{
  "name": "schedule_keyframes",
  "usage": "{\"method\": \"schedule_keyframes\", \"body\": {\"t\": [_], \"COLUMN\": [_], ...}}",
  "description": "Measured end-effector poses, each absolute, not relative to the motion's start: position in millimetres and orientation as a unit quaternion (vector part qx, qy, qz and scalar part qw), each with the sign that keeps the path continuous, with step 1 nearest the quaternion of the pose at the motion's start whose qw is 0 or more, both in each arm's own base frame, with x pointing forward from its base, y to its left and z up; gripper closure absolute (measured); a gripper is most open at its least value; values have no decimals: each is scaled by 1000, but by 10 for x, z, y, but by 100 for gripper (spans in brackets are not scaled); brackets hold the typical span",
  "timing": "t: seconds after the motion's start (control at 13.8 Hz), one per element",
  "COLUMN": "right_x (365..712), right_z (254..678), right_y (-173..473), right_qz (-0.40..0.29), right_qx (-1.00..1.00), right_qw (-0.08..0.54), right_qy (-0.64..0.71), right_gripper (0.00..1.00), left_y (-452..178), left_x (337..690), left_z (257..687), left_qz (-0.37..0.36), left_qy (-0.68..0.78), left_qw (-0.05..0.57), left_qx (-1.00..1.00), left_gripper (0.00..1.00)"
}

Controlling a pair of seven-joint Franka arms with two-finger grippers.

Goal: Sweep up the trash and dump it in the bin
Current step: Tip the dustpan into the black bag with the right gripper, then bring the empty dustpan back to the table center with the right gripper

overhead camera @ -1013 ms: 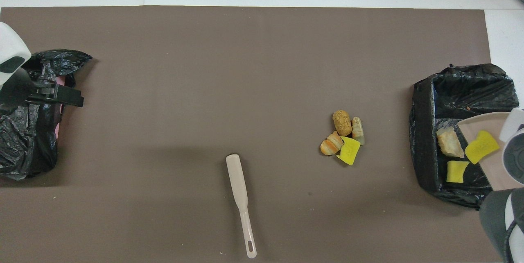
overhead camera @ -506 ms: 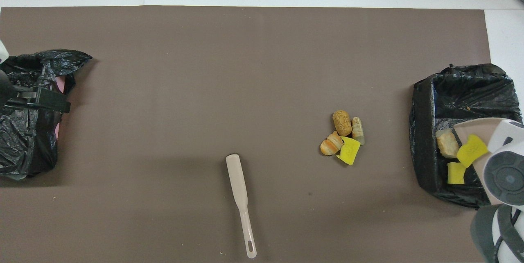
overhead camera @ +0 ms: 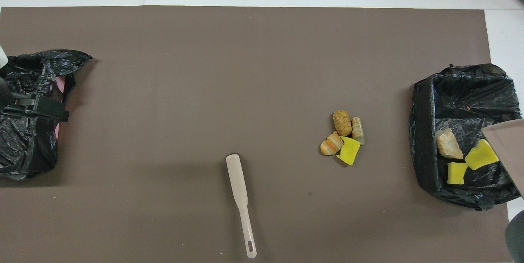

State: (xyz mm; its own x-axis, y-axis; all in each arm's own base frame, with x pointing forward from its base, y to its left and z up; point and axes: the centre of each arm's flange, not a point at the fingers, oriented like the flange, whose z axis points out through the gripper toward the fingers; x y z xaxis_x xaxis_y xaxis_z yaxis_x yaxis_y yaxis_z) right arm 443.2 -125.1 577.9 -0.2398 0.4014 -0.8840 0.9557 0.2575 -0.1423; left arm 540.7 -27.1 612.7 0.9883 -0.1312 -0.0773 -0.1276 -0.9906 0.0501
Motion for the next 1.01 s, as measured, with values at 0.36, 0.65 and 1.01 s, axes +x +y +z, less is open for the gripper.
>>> {"method": "schedule_keyframes", "body": {"t": [0.36, 0.65, 1.01], "right_x": [4353, 4255, 4246], "right_z": [5806, 6077, 5947], "right_y": [-1327, -1030, -210], "right_qz": [-365, -273, -141], "right_qx": [512, 601, 762], "right_qw": [360, 316, 237], "right_qy": [689, 681, 586], "right_gripper": [68, 68, 68], "left_y": [-230, -250, -251], "left_x": [5374, 5341, 5332], "left_z": [6148, 6252, 6268], "left_qz": [-51, -41, -40], "left_qy": [-63, -66, -66], "left_qw": [12, 12, 12], "left_qx": [997, 997, 997], "left_gripper": [0, 0, 0]}}
